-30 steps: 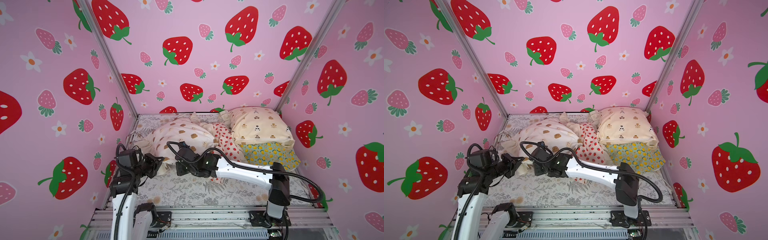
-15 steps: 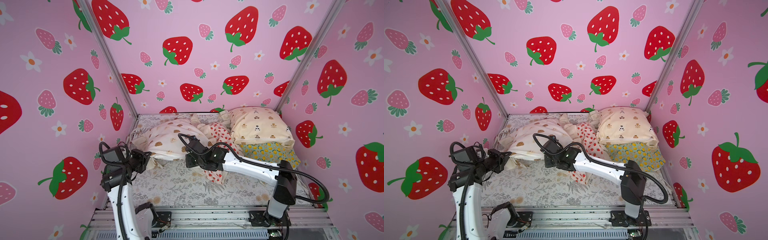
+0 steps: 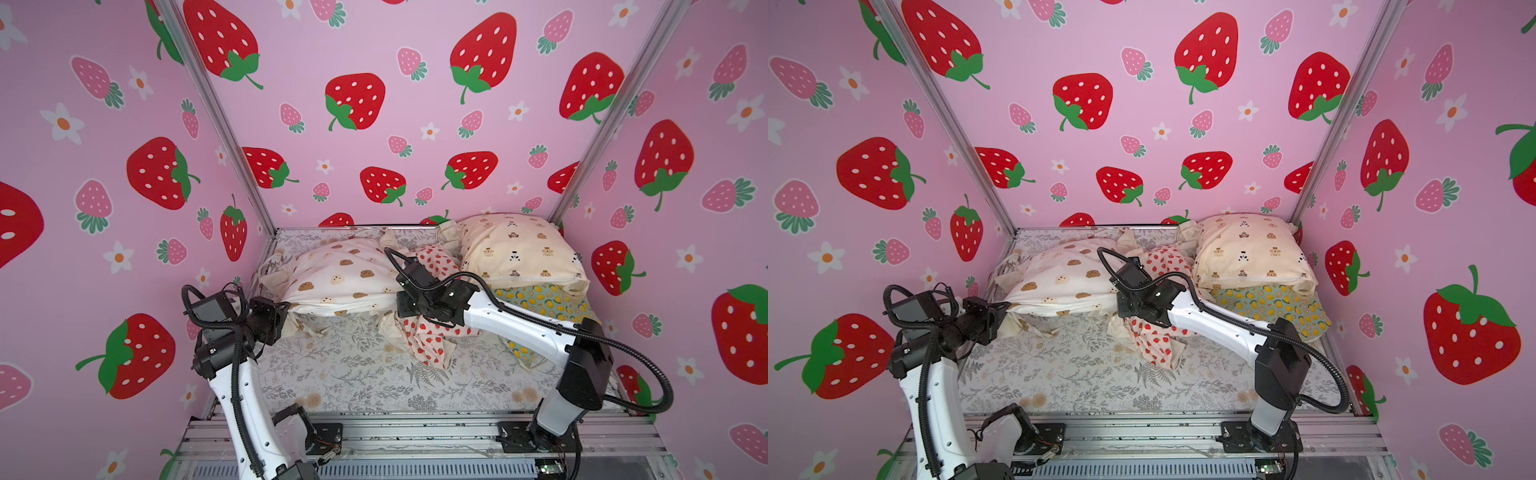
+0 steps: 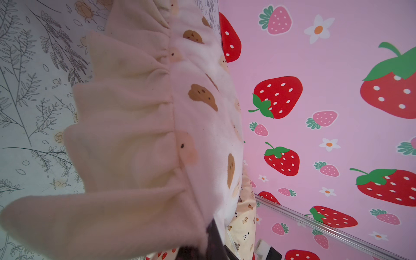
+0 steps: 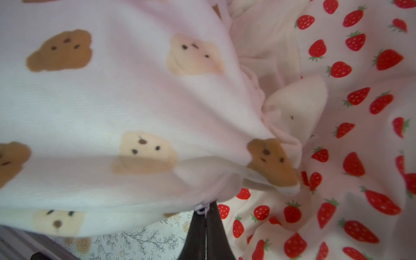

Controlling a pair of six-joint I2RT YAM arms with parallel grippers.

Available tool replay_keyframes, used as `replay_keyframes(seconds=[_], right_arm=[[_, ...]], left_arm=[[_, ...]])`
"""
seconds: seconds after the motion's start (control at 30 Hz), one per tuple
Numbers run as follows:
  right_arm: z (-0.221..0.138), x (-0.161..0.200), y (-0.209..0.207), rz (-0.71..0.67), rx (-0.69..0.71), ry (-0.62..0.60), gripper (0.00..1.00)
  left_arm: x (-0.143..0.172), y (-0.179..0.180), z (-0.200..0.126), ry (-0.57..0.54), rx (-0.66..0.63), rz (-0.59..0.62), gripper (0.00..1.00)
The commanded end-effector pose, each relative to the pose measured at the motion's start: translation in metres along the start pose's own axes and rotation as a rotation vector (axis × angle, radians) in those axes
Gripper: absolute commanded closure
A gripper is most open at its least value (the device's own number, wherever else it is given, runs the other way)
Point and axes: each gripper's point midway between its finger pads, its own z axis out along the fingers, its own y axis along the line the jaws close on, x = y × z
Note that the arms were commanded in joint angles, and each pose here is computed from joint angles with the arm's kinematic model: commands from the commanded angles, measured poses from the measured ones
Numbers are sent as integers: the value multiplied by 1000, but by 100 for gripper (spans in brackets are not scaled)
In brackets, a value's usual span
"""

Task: Zip up pillowcases
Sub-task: Zip the zipper on the pillowcase.

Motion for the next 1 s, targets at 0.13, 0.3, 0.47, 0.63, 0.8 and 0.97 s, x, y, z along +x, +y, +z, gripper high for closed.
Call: replay_keyframes(seconds=[0.13, 0.3, 0.47, 0.63, 0.8, 0.97], right_arm=[[-7, -30, -59, -17, 164, -57, 100], [0, -55, -77, -12, 201, -102, 100], [25, -71, -84, -42, 235, -116, 100], [40, -72, -86, -65, 239, -104, 100], [24, -72, -87, -80, 218, -111, 90], [-3, -75, -91, -106, 198, -127, 55]], left_arm=[[-17, -11, -14, -96, -1, 59, 100], [-12, 1, -8, -92, -1, 62, 100], [6, 24, 10, -50, -24, 67, 100], [34, 44, 31, 22, -132, 173, 100], [45, 60, 41, 65, -219, 259, 100], [42, 57, 24, 39, -263, 335, 56]])
